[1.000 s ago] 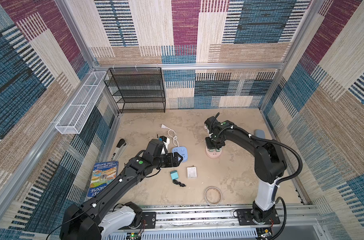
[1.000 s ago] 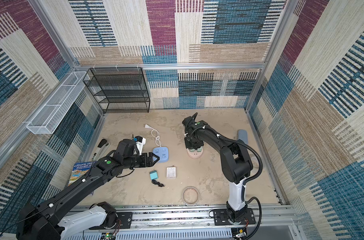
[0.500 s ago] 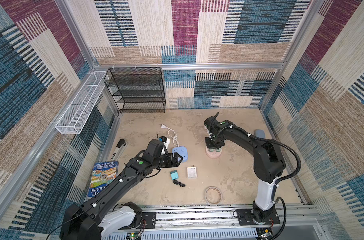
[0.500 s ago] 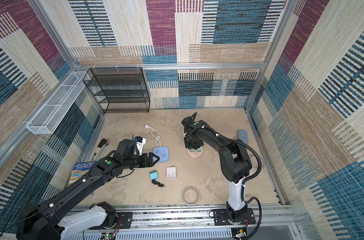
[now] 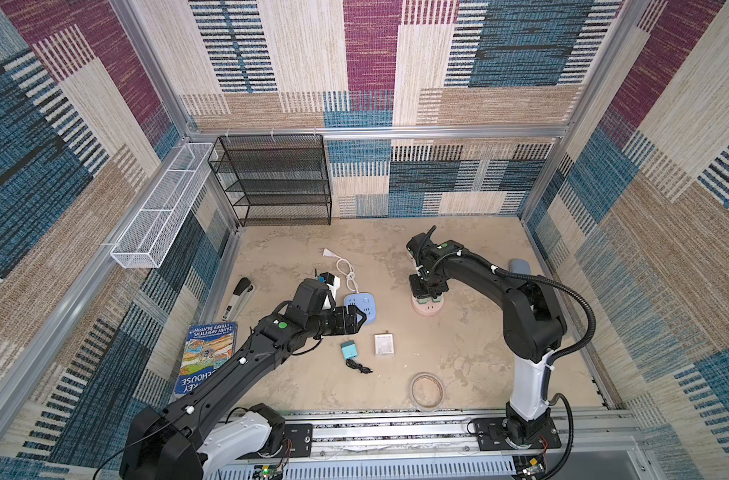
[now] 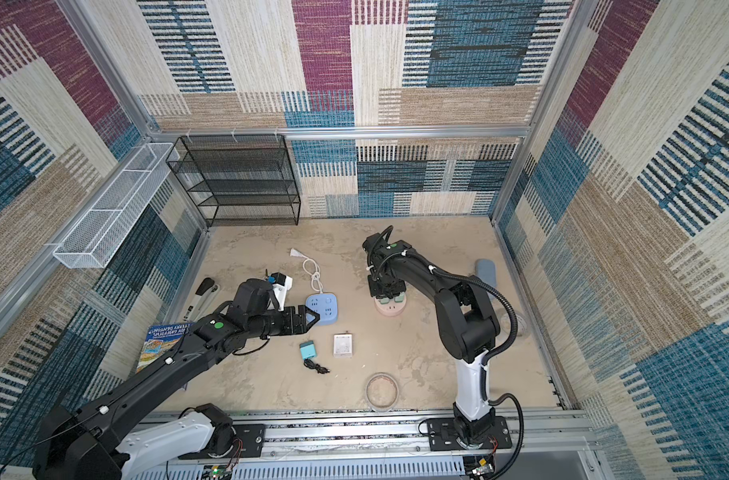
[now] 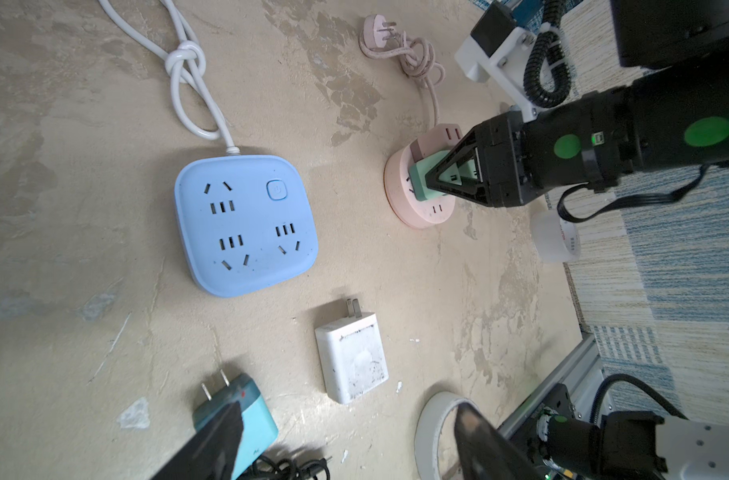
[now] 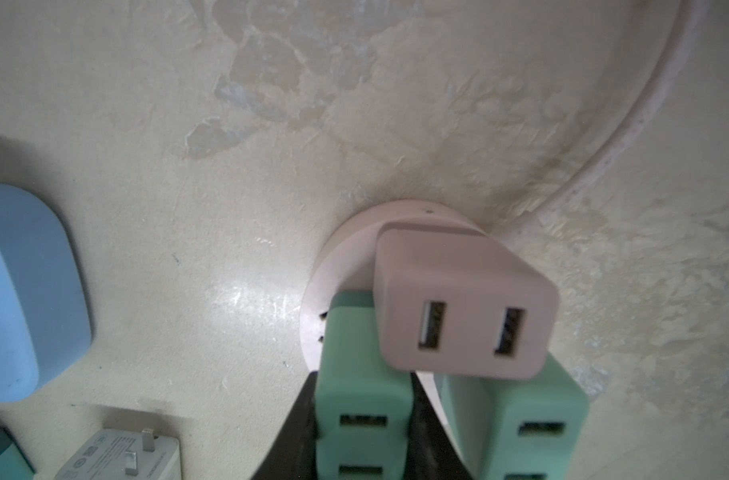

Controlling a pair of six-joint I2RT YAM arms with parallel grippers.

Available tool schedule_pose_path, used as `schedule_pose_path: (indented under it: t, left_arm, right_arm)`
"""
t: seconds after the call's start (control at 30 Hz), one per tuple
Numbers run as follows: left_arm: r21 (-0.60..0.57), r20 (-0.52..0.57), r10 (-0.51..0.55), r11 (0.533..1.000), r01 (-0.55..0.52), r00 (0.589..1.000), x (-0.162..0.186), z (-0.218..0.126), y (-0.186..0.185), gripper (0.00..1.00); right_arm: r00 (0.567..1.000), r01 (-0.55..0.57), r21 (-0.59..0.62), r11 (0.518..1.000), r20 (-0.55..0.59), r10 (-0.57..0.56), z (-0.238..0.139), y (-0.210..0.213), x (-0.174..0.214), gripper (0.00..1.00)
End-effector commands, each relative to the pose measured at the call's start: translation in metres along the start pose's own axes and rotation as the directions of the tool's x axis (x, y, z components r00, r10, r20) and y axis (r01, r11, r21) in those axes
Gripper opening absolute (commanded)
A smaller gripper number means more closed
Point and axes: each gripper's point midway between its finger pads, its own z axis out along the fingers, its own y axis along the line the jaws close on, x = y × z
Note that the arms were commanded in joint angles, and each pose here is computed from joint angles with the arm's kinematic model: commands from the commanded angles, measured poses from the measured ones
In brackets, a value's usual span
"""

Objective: Insert the plug
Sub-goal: 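Press the charger down and open the right gripper to release it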

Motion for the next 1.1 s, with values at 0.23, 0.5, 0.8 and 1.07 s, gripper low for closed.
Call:
schedule_pose_path:
  t: [0.23,0.5,0.8,1.07]
  left_arm:
    - [0.023,0.004,0.009,1.000,-0.009,1.000,-0.004,0.004,-0.005,0.85]
    - [0.016,0.004,0.007,1.000,-0.007,1.000,-0.004,0.004,-0.003,0.85]
    - [0.016,0.010,0.002,1.000,-0.002,1.000,-0.005,0.000,-0.005,0.86]
    - [0.017,0.027,-0.004,1.000,0.003,1.000,-0.008,-0.007,-0.007,0.86]
  right_arm:
    - [0.997,0.023,-0.016,1.000,-0.070,-0.024,0.030,0.005,0.011,0.00]
    - [0.997,0.026,-0.008,1.000,-0.074,-0.026,0.034,0.002,0.014,0.00]
    - [0.999,0.025,-0.035,0.999,-0.048,-0.026,0.022,0.005,0.010,0.11]
    - [1.000,0.021,-0.055,0.998,0.019,-0.020,0.003,0.008,0.001,0.35]
